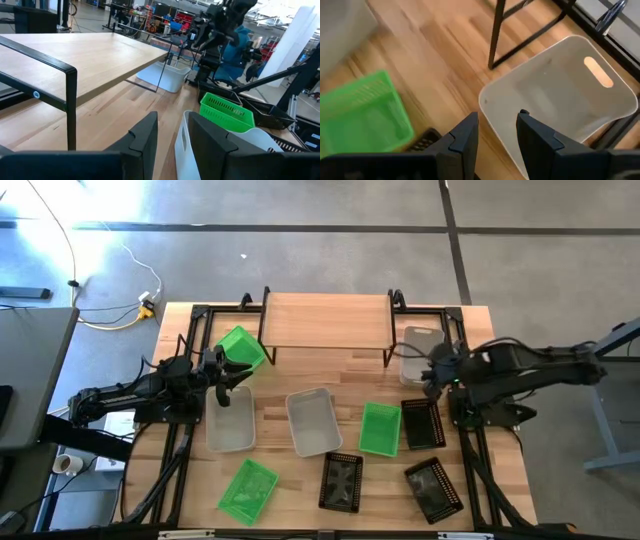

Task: Stack baskets on shelf by color
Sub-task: Put the top gray bin on the shelf

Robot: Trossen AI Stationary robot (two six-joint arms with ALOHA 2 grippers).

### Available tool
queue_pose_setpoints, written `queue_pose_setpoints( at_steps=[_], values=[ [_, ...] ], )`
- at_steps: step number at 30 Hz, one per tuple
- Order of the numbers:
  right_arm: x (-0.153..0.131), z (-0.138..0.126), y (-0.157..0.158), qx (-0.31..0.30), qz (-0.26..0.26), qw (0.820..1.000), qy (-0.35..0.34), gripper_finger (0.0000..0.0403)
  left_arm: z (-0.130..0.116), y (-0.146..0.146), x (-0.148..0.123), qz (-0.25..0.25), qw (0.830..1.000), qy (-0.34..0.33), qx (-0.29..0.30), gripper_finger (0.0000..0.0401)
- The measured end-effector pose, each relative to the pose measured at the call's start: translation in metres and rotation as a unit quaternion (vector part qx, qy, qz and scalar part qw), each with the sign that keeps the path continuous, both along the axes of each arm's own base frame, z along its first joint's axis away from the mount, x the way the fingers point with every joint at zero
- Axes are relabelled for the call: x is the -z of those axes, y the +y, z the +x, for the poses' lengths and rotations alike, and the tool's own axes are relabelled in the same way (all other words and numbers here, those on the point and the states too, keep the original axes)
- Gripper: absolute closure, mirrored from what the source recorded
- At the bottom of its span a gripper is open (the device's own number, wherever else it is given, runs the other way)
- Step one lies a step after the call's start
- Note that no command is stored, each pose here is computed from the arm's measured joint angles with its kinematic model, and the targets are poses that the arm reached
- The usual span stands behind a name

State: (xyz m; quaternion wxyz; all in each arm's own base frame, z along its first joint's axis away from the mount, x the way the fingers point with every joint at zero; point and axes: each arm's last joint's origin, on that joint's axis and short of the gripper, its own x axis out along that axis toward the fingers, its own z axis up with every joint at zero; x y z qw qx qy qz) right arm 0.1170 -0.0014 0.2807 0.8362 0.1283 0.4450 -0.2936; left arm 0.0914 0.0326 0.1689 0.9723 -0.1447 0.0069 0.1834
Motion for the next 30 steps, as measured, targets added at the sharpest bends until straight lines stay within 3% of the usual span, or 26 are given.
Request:
queue_pose_setpoints(
  at_steps=[5,12,23,30],
  values=[
    [0.010,0.015,0.003,-0.024,0.029,0.998,0.054,0.0283,0.000,0.000,0.000,-0.013,1.000,-0.005,-0.001,0.0300],
    [0.021,0.029,-0.004,-0.001,0.061,0.993,0.099,0.0279,0.000,0.000,0.000,-0.037,0.999,-0.014,-0.003,0.0300],
    [0.001,0.041,-0.030,-0.031,0.059,0.987,0.149,0.0272,0.000,0.000,0.000,-0.037,0.999,-0.014,-0.003,0.0300],
    [0.004,0.037,-0.045,-0.084,0.117,0.978,0.151,0.0272,0.000,0.000,0.000,-0.037,0.999,-0.014,-0.003,0.0300]
  ],
)
